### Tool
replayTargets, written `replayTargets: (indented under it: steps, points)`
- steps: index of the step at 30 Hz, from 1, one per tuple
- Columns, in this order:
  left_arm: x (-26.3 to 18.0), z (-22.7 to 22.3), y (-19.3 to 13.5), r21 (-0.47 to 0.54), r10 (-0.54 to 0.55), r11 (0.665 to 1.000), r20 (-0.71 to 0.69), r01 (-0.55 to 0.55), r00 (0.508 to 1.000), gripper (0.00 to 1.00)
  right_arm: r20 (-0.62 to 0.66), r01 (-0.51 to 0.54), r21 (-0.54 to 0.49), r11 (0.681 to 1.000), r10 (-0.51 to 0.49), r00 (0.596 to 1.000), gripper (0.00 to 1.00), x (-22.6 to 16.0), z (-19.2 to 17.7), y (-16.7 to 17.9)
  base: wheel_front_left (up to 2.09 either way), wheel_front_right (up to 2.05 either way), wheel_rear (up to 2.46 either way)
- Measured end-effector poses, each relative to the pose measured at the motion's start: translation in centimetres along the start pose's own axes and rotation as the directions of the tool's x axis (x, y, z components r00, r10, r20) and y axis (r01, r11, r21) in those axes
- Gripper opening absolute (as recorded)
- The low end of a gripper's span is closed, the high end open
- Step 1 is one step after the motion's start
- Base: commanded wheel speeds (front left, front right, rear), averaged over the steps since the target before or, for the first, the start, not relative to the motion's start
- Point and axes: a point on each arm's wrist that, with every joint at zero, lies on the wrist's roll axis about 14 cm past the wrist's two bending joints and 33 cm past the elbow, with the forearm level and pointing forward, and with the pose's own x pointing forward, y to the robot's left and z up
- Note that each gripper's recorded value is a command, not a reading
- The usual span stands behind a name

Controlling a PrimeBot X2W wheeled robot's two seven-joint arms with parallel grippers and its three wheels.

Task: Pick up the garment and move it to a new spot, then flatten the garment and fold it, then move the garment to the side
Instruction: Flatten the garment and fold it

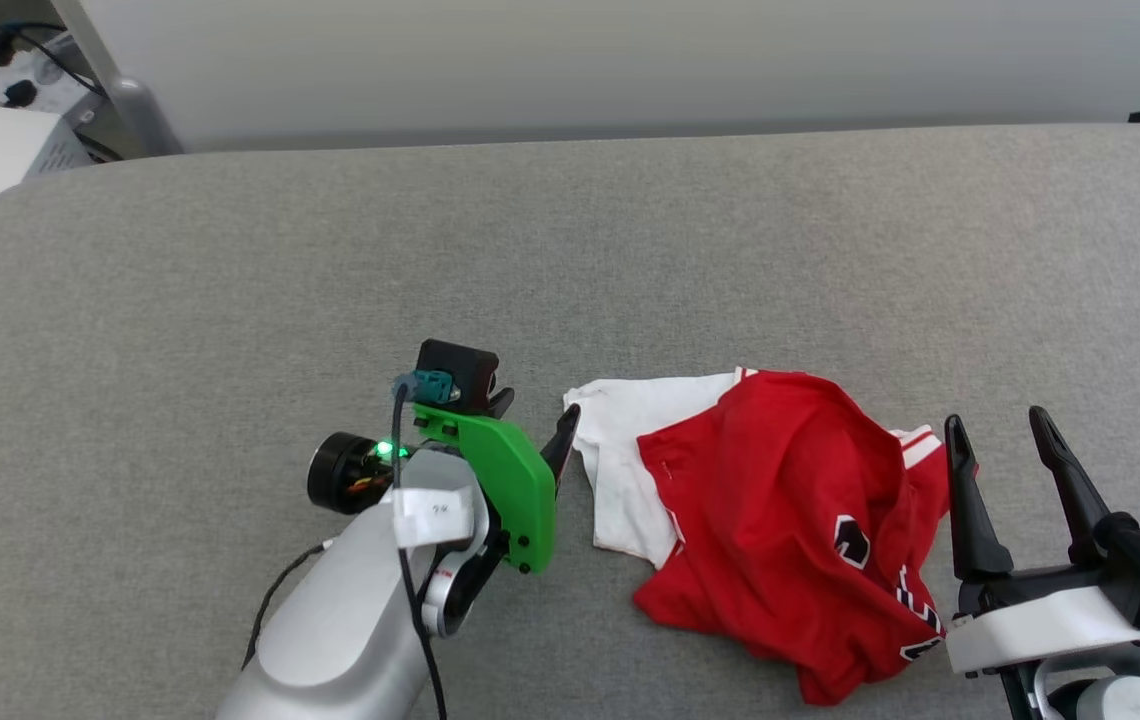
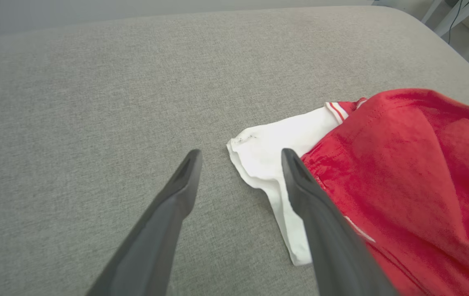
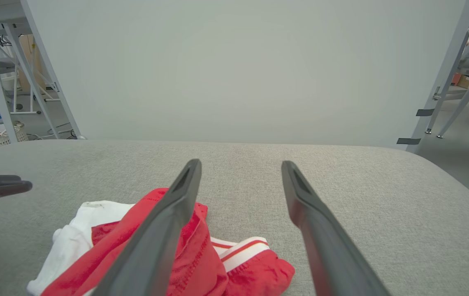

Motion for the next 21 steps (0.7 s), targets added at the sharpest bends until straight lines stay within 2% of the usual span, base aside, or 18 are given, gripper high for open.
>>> replayTargets:
  steps: [4, 19, 20, 21]
  points:
    - [2.1, -1.6, 0.1, 0.039, -0.008, 0.999, -0.137, 0.013, 0.991, 1.00, -0.014, 0.018, -0.005, 1.000, -0.018, 1.000, 1.00, 0.3, -0.5, -0.6, 0.00, 0.00, 0.00]
    - [7.3, -6.2, 0.9, 0.109, 0.006, 0.993, -0.325, 0.032, 0.946, 1.00, -0.093, 0.097, -0.029, 0.995, -0.099, 0.991, 1.00, -0.3, -2.9, -3.1, 0.00, 0.00, 0.00]
    - [7.4, -6.4, 0.9, 0.111, 0.004, 0.993, -0.333, 0.035, 0.943, 0.48, -0.096, 0.100, -0.030, 0.995, -0.102, 0.990, 1.00, -0.3, -3.1, -3.2, 0.00, 0.00, 0.00]
    - [7.6, -6.5, 0.9, 0.111, 0.000, 0.993, -0.338, 0.040, 0.941, 0.13, -0.100, 0.102, -0.031, 0.994, -0.105, 0.989, 1.00, -0.3, -3.2, -3.3, 0.00, 0.00, 0.00]
